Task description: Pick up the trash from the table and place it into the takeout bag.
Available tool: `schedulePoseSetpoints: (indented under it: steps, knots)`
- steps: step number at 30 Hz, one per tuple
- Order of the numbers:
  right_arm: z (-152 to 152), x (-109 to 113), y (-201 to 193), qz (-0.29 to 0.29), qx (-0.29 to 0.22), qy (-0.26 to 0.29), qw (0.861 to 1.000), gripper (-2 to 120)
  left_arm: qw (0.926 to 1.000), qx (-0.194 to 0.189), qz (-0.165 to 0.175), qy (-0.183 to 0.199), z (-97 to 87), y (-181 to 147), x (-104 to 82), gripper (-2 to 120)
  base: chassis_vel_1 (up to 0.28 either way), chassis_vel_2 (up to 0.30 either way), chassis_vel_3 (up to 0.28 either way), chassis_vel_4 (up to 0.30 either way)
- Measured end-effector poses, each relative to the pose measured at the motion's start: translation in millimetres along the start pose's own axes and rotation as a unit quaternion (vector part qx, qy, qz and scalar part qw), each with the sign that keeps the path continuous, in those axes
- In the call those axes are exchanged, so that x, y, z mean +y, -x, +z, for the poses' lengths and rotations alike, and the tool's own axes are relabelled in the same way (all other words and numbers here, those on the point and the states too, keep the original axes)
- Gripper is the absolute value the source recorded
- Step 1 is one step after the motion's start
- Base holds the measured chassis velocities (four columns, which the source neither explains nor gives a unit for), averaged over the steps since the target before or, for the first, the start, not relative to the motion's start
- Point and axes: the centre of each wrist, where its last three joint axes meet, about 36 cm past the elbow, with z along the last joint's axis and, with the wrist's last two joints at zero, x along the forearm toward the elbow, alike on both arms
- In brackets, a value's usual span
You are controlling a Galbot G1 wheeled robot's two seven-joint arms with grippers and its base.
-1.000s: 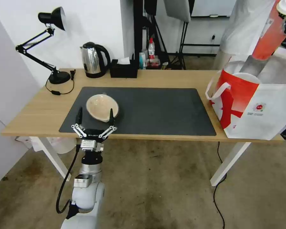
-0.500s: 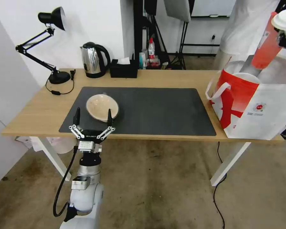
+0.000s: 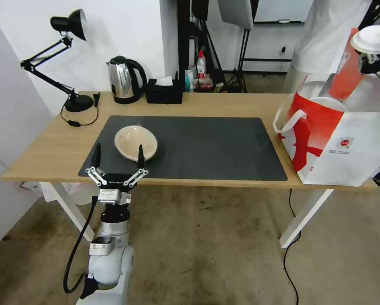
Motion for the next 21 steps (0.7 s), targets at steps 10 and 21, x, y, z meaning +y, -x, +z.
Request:
schedulePoseSetpoints:
  steps: [10,21]
  knots:
    - [20.6,-4.7,-1.9,0.008,0.002,-0.001,1.0,2,1.0,-0.001,-0.002,0.005,-4.7,-0.1,4.8,100,0.0,0.0,0.0,0.0]
    - [32.0,-6.0,-0.7,0.014,-0.001,-0.001,1.0,2,1.0,-0.001,-0.004,0.008,-7.0,-0.3,7.2,100,0.0,0.0,0.0,0.0]
